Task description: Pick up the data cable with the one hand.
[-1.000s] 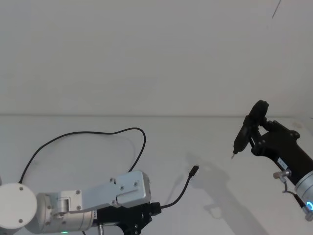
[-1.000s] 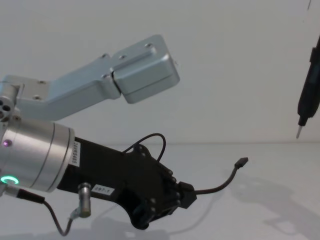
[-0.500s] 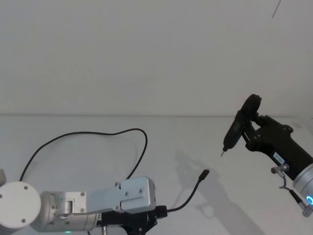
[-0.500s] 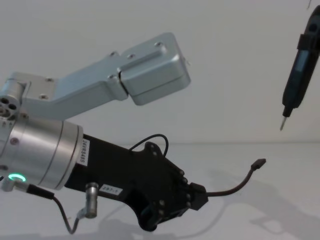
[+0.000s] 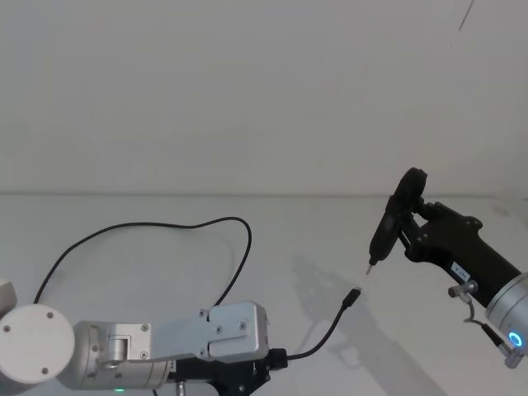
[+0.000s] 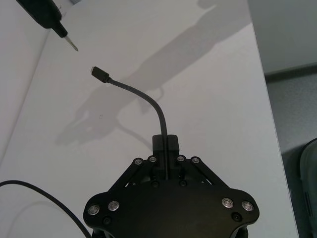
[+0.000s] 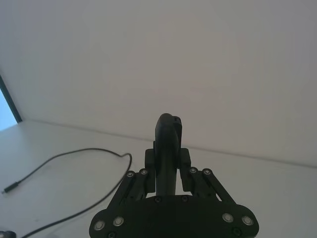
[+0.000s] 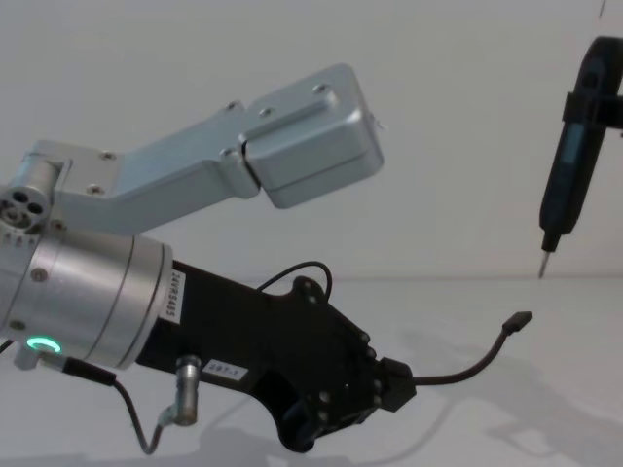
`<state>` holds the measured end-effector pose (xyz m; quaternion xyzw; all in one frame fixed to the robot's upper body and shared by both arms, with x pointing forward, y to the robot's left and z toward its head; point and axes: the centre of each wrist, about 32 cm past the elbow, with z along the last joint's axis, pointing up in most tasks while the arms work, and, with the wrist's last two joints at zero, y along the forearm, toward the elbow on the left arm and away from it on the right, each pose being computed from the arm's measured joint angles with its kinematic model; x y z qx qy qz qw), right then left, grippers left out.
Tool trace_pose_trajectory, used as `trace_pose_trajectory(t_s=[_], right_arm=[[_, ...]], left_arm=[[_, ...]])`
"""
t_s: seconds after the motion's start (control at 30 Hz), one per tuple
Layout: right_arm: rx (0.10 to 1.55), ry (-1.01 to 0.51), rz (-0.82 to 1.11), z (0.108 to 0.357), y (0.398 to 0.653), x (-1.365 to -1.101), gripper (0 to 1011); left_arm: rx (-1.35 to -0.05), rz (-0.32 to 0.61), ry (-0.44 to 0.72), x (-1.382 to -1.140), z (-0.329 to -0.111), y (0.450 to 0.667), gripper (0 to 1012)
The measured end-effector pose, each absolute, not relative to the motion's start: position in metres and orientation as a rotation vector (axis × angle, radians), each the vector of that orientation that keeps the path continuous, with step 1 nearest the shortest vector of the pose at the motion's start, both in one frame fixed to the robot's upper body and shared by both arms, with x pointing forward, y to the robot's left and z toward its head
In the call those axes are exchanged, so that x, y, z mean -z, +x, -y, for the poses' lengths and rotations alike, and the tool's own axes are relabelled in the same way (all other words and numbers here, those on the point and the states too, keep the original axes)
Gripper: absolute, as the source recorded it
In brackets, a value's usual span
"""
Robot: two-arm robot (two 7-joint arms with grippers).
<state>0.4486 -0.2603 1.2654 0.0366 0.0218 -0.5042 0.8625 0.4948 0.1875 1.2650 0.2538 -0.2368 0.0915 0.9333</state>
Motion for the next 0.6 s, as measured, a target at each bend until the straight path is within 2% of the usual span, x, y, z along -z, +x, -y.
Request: trace_pose_trajectory(t_s=[0.6], right_arm=[[1.091,0.018,-0.064,0.261,0.455,-1.255,279]], left_arm=[[-0.18,0.489,0.519,-1.265,-0.186,0.495,44]])
